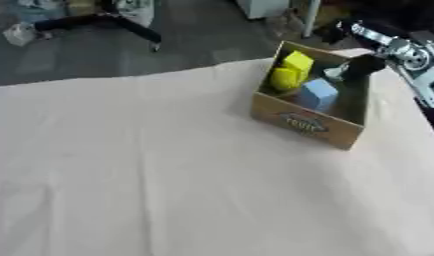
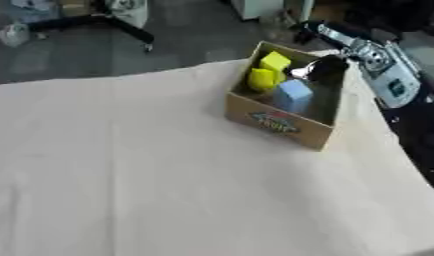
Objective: Pick up the objects with one hand, pass them to the other hand, and then place them into the box on the other side of the table.
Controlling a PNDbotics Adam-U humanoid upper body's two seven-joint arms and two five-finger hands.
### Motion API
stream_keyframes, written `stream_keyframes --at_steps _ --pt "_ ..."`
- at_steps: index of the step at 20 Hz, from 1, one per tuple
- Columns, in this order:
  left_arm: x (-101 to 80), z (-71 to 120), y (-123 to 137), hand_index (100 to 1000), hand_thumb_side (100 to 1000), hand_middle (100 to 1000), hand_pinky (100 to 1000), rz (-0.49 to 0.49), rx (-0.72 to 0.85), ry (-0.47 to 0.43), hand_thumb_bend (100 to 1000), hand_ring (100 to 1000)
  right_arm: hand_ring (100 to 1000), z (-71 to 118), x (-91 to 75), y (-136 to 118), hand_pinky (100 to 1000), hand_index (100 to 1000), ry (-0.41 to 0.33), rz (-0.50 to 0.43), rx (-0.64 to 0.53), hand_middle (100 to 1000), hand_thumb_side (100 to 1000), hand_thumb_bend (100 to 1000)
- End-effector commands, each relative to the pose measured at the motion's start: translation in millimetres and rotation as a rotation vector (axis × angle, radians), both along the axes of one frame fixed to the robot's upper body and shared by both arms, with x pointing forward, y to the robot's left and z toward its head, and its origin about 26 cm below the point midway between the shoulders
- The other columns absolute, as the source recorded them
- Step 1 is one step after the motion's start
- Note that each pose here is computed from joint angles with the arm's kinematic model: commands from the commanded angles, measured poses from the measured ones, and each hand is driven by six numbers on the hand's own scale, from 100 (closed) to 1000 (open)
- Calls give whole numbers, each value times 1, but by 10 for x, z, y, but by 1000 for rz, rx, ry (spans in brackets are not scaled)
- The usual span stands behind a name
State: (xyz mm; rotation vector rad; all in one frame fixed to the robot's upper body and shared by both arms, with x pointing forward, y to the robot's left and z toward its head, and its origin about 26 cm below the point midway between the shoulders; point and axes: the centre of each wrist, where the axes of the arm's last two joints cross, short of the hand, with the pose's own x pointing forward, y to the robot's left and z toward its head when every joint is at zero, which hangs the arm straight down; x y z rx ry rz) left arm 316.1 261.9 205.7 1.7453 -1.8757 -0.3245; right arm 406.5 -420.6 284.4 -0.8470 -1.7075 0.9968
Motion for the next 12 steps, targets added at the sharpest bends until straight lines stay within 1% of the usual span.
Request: stream_keyframes --at_steps 1,2,3,4,5,6,8,9,10,11,12 --pt "-33 112 60 749 586 600 692 106 -38 -110 694 634 793 340 -204 28 1000 903 -146 48 176 737 526 100" --pt "-38 120 75 747 584 596 688 118 -52 -123 688 631 790 389 -283 66 1000 898 -185 86 272 732 531 100" --pt "-44 128 90 745 583 594 686 130 -68 -137 683 629 789 424 -361 105 1000 900 -213 126 355 736 575 100" --pt "-48 134 104 745 582 593 685 140 -83 -149 681 628 789 445 -434 144 1000 903 -229 165 426 738 580 100" --pt "-52 139 118 743 580 593 681 150 -100 -162 668 626 790 449 -498 183 1000 914 -233 204 483 744 641 100" --pt "-56 146 134 743 580 592 676 161 -123 -176 643 625 789 429 -560 224 1000 917 -227 250 543 749 665 100" --pt "-65 154 162 744 590 593 668 172 -177 -196 619 625 776 398 -683 286 1000 915 -220 340 651 754 620 100" --pt "-67 157 177 748 602 596 663 173 -211 -203 601 627 765 386 -746 315 1000 912 -224 382 693 754 559 100" --pt "-68 160 191 753 609 599 659 169 -246 -208 582 629 760 373 -803 337 1000 912 -227 414 727 756 522 100" --pt "-68 161 205 761 622 605 656 162 -287 -213 548 636 754 362 -858 360 1000 910 -238 443 752 760 440 100" --pt "-67 161 218 767 633 610 654 150 -330 -217 523 641 754 345 -904 377 1000 908 -248 465 771 761 412 100"
